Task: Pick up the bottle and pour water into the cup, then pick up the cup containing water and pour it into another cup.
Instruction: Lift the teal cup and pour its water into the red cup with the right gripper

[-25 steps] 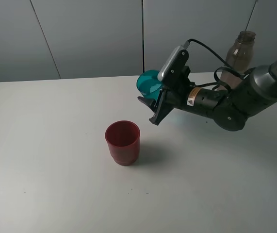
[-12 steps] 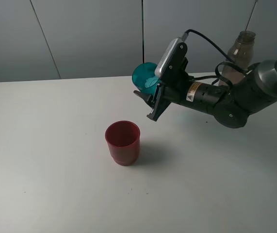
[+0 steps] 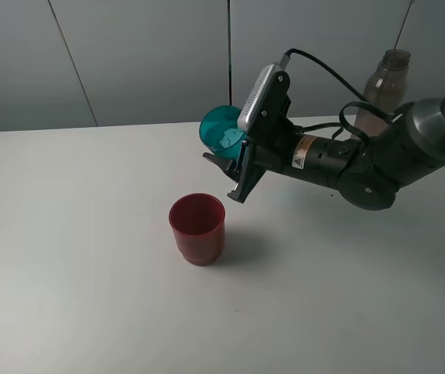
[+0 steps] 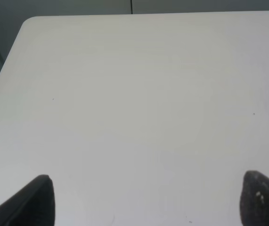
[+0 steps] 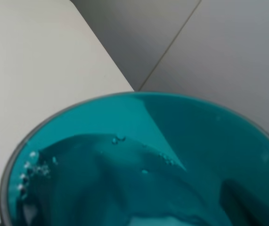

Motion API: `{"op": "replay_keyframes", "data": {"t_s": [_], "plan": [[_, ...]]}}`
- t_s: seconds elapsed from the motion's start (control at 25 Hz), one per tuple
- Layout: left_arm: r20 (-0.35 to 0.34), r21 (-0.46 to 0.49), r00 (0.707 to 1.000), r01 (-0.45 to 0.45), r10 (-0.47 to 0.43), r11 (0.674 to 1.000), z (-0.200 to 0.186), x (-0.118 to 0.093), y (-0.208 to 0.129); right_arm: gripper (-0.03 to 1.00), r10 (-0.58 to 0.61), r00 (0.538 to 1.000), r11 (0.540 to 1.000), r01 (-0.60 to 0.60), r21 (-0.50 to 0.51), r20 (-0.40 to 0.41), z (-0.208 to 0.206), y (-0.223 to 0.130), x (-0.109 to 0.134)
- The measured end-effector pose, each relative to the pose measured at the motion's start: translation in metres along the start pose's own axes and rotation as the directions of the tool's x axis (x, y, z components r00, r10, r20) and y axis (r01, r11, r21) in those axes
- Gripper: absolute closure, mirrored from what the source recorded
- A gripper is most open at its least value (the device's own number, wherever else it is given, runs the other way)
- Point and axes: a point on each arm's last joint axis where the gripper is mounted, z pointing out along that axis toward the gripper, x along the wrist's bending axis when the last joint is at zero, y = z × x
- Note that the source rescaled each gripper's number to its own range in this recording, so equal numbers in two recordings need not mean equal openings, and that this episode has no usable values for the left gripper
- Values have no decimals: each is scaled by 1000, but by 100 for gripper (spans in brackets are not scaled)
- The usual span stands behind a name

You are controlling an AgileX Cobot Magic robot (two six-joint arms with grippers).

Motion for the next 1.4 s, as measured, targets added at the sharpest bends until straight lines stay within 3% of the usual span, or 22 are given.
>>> {"op": "replay_keyframes", "data": {"t_s": [0.24, 0.68, 1.12, 1.4], "plan": [[0, 0, 1000, 2, -2, 1000, 0, 0, 0, 89, -5, 1000, 1000, 5, 1, -17, -1, 0, 4], [0, 0, 1000, 2, -2, 1000, 0, 0, 0, 89, -147, 988, 989, 147, -17, -40, 0, 3, 9], [-1, 0, 1000, 3, -3, 1000, 1, 0, 1, 89, -397, 917, 917, 396, -36, -36, -1, 6, 11], [-1, 0, 1000, 3, -3, 1000, 1, 0, 1, 89, -482, 875, 876, 481, -39, -32, -1, 6, 11]]}}
